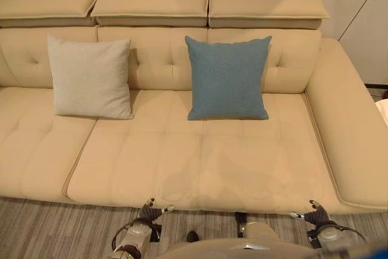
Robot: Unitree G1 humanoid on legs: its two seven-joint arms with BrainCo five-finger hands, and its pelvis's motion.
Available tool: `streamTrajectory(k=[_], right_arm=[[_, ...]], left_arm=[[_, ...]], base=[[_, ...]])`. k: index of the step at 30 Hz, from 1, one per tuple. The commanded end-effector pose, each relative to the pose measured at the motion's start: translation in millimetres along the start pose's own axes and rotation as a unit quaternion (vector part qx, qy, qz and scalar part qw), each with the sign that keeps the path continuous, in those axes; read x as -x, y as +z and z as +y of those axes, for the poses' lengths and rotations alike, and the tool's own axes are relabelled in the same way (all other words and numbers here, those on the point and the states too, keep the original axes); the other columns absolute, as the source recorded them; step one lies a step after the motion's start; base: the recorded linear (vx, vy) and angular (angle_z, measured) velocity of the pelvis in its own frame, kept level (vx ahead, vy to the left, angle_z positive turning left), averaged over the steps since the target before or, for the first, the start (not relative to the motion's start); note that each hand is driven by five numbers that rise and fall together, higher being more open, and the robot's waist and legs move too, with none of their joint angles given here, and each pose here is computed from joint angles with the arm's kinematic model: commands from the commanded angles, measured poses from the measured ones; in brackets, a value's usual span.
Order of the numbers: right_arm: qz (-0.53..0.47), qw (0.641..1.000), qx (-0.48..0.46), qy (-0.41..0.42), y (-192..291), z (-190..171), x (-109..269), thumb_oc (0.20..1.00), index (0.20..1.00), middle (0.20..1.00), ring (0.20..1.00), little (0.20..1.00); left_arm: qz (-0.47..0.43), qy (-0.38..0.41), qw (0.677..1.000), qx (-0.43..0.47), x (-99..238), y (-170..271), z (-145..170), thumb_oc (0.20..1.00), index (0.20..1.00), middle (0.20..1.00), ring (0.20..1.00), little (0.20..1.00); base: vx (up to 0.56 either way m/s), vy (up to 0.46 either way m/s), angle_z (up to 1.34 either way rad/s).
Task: Pick up all the scattered cushions and arrange them neatly on the sofa.
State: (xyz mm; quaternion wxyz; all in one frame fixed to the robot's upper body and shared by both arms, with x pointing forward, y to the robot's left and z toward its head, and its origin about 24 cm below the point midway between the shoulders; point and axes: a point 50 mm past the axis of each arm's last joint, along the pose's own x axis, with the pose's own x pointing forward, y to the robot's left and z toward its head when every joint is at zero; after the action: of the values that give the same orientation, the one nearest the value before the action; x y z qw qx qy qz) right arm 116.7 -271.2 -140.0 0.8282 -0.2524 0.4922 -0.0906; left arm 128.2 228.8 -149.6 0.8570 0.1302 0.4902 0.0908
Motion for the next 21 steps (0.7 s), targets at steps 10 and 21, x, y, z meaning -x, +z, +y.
streamTrajectory(k=[10, 21], right_arm=[[-0.009, 0.999, 0.05, -0.008, 18.2, -8.4, -6.9, 1.0, 1.0, 1.0, 1.0, 1.0], [0.009, 0.999, 0.033, 0.005, 8.2, 2.1, -3.8, 1.0, 1.0, 1.0, 1.0, 1.0]], left_arm=[[0.019, 0.02, 0.998, -0.057, 1.6, -14.9, 21.1, 1.0, 1.0, 1.0, 1.0, 1.0], [0.039, 0.011, 0.997, -0.064, 3.6, -24.3, 14.8, 1.0, 1.0, 1.0, 1.0, 1.0]], base=[[-0.2, 0.105, -0.4], [0.02, -0.081, -0.02]])
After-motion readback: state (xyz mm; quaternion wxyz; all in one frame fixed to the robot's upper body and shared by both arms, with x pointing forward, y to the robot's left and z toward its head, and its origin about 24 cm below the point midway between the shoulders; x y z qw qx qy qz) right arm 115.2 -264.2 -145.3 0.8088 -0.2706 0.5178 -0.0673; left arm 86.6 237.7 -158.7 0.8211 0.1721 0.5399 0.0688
